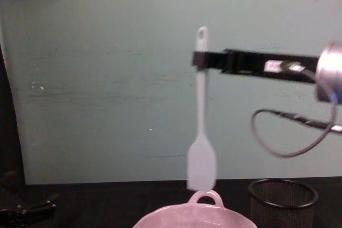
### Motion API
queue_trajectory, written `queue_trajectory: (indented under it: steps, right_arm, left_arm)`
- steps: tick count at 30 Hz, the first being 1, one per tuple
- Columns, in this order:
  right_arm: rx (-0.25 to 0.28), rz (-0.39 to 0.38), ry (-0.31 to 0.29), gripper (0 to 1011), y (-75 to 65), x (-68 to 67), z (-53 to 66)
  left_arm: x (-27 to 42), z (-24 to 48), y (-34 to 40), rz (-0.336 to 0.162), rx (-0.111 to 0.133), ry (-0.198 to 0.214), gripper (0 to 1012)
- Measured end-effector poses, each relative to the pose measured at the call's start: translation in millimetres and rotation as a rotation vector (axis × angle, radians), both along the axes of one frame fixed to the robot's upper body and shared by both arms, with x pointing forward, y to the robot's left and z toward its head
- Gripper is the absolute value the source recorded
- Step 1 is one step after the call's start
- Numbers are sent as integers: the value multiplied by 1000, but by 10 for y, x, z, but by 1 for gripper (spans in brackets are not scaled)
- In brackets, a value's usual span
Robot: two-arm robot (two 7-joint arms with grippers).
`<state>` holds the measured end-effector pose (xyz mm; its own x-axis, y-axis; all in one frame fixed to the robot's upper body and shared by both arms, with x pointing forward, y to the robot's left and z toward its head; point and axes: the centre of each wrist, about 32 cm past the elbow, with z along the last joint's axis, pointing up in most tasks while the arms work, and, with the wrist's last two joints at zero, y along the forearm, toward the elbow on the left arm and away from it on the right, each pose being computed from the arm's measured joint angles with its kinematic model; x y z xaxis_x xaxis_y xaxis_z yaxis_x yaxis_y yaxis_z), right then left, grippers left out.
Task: Use the one hand to pick up the spoon and stir the clear water in the bowl.
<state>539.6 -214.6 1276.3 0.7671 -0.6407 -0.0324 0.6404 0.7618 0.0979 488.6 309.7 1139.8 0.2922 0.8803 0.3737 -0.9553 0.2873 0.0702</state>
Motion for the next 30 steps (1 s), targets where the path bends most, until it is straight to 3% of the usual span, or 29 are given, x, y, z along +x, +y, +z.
queue_trajectory:
  steps: [6, 7, 11, 15, 23, 30]
  right_arm:
    - [-17, 32, -15, 124, 152, 53, -245]
    - [-21, 38, -17, 124, 173, 50, -333]
    - [-8, 49, -21, 124, 189, 2, -582]
    - [4, 53, -19, 124, 183, -45, -730]
    - [12, 60, 4, 124, 222, -103, -889]
    - [17, 63, 18, 124, 295, -44, -954]
  left_arm:
    - [0, 0, 0, 0, 0, 0, 1011]
    - [0, 0, 0, 0, 0, 0, 1011]
    - [0, 0, 0, 0, 0, 0, 1011]
    - [0, 0, 0, 0, 0, 0, 1011]
    - [0, 0, 0, 0, 0, 0, 1011]
    - [0, 0, 0, 0, 0, 0, 1011]
